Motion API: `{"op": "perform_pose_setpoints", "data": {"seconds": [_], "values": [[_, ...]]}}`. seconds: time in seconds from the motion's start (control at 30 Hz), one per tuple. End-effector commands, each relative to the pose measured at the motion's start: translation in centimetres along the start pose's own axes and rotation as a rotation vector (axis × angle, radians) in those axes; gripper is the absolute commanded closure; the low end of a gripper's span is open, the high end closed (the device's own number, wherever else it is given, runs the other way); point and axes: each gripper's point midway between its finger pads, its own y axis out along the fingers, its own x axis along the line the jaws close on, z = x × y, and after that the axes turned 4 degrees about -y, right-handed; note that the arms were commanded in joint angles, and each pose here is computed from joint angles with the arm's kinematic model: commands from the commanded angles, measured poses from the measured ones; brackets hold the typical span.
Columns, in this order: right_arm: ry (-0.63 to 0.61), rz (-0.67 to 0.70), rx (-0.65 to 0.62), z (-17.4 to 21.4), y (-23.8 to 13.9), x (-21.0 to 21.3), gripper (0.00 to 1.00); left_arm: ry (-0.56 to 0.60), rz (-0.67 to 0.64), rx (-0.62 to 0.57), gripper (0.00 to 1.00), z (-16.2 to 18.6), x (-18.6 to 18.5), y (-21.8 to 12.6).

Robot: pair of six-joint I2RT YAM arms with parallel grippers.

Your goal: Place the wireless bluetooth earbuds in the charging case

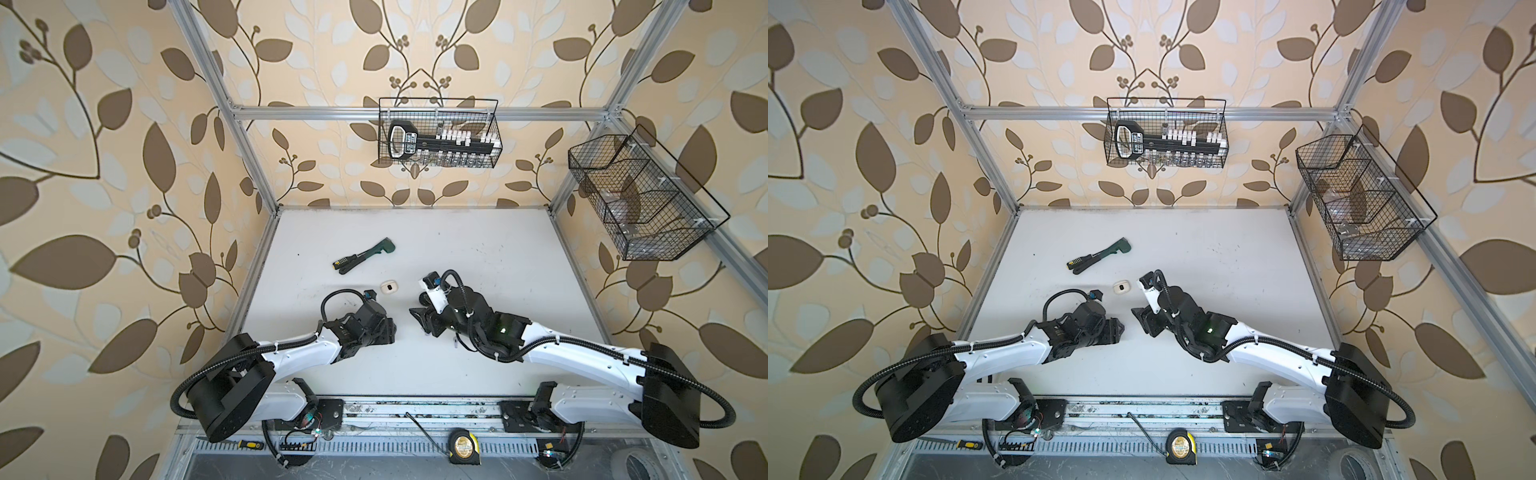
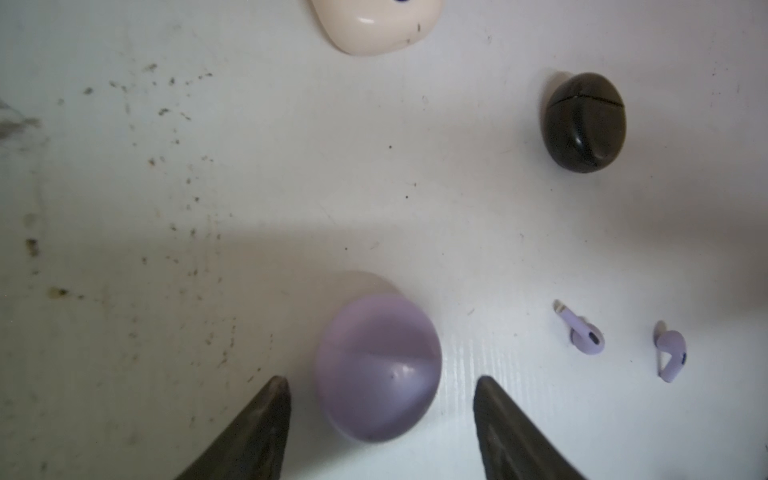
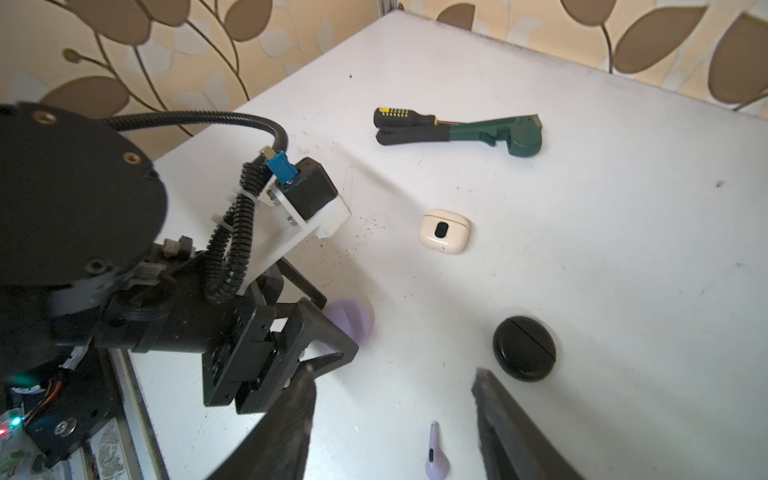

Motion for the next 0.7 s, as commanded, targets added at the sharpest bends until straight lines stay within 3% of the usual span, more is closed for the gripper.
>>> {"op": "perform_pose_setpoints", "data": {"seconds": [0.0, 0.1, 0.2, 0.3, 0.4, 0.67], "values": [[-0.069, -0.069, -0.035, -0.5, -0.2, 1.5, 0.37, 0.011, -0.059, -0.058, 0.21, -1.9, -0.1, -2.2], [-0.109, -0.09, -0.035, -0.6, -0.4, 2.2, 0.36, -0.072, -0.215, -0.154, 0.02, -3.8, 2.5, -5.2], [-0.131, -0.118, -0.038, -0.3, -0.4, 2.9, 0.34, -0.181, -0.389, -0.303, 0.01, -6.4, 5.2, -10.3], [-0.145, -0.123, -0.016, 0.1, 0.2, 3.2, 0.33, -0.172, -0.471, -0.403, 0.01, -7.4, 7.1, -13.7], [-0.146, -0.12, 0.026, 0.7, 1.4, 3.3, 0.31, -0.057, -0.444, -0.391, 0.01, -6.7, 7.6, -13.9], [-0.175, -0.085, 0.197, 3.5, 5.9, 4.0, 0.28, -0.031, -0.335, -0.399, 0.01, -5.7, 7.4, -12.8]]}}
